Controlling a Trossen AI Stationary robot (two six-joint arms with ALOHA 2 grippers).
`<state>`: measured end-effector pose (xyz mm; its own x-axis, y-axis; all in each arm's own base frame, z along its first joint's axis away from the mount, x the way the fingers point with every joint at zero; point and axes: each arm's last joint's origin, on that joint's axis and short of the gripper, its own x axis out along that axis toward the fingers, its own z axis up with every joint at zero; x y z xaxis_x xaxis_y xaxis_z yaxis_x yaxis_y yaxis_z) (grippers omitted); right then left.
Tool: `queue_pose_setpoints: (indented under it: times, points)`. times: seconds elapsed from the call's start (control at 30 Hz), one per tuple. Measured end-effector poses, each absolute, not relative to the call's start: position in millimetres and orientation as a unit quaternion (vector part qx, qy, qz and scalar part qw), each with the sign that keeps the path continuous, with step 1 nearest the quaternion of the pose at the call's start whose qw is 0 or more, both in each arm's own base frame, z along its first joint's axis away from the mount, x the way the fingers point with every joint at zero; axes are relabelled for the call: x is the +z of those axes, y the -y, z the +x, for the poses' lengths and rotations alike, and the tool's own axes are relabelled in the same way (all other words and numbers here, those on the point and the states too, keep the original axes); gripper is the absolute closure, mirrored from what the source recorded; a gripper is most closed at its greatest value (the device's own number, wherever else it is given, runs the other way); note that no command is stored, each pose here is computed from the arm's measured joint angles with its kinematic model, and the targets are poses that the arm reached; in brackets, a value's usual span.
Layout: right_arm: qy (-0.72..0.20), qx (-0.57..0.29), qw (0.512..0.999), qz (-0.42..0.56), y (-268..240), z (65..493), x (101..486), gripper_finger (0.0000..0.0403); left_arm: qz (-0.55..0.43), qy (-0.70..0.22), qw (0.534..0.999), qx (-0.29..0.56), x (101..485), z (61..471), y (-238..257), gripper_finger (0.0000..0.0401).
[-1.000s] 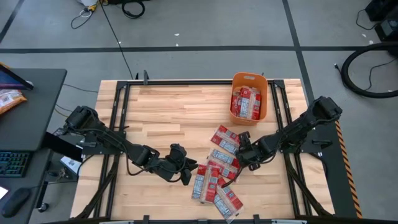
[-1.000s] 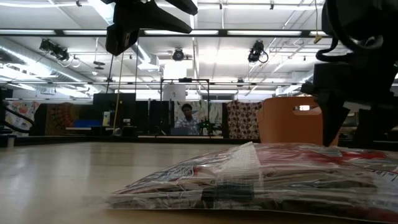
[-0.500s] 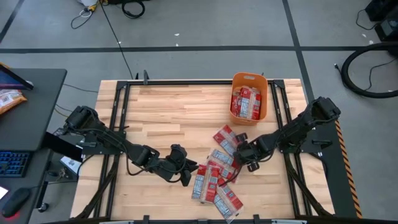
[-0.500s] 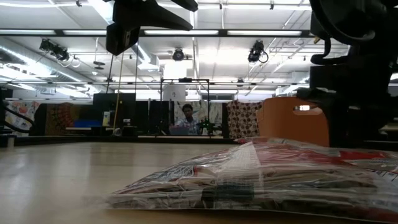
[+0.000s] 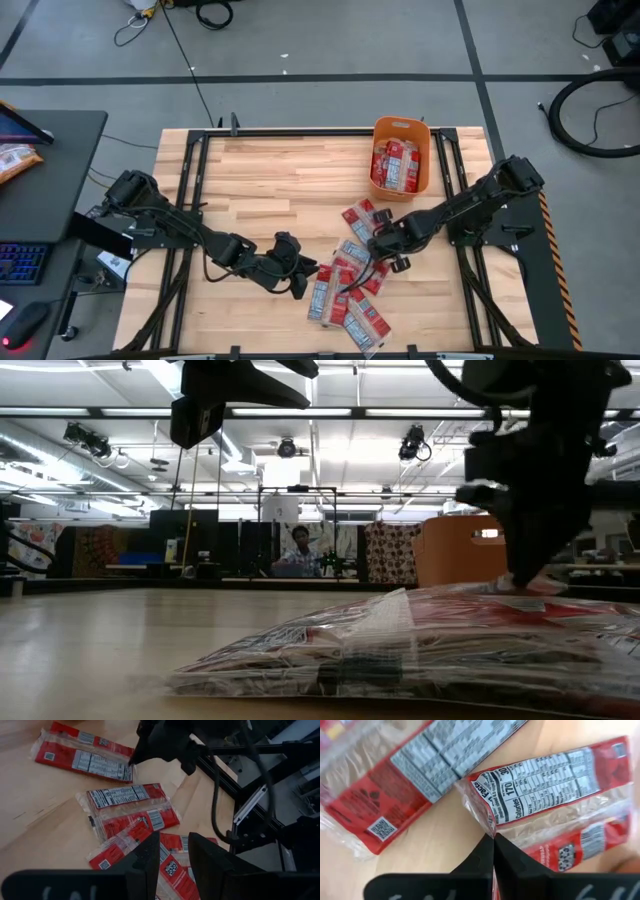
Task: Sort popcorn bags into baskets
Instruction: Put the red popcorn bag into the orange bin
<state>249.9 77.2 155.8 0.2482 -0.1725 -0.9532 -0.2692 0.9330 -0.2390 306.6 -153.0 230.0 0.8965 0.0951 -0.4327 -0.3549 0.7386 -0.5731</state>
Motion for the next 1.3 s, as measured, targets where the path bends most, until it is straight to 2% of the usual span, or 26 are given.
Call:
queue_pose_setpoints:
  times: [0.33, 0.7, 1.0, 1.3]
  points:
    - [-0.597, 0.016, 0.782, -0.18, -78, 276, 213, 0.0398, -0.362, -0.199, 0.908, 0.075, 246, 300, 152, 0.0294]
    - [-0.568, -0.034, 0.796, -0.206, -56, 294, 271, 0.0398, -0.359, -0.186, 0.912, 0.064, 265, 290, 147, 0.0294]
    - [-0.531, -0.088, 0.814, -0.217, -26, 289, 314, 0.0398, -0.355, -0.194, 0.912, 0.067, 263, 289, 146, 0.0294]
    - [-0.484, -0.166, 0.835, -0.202, 11, 264, 353, 0.0398, -0.353, -0.192, 0.913, 0.071, 263, 289, 146, 0.0294]
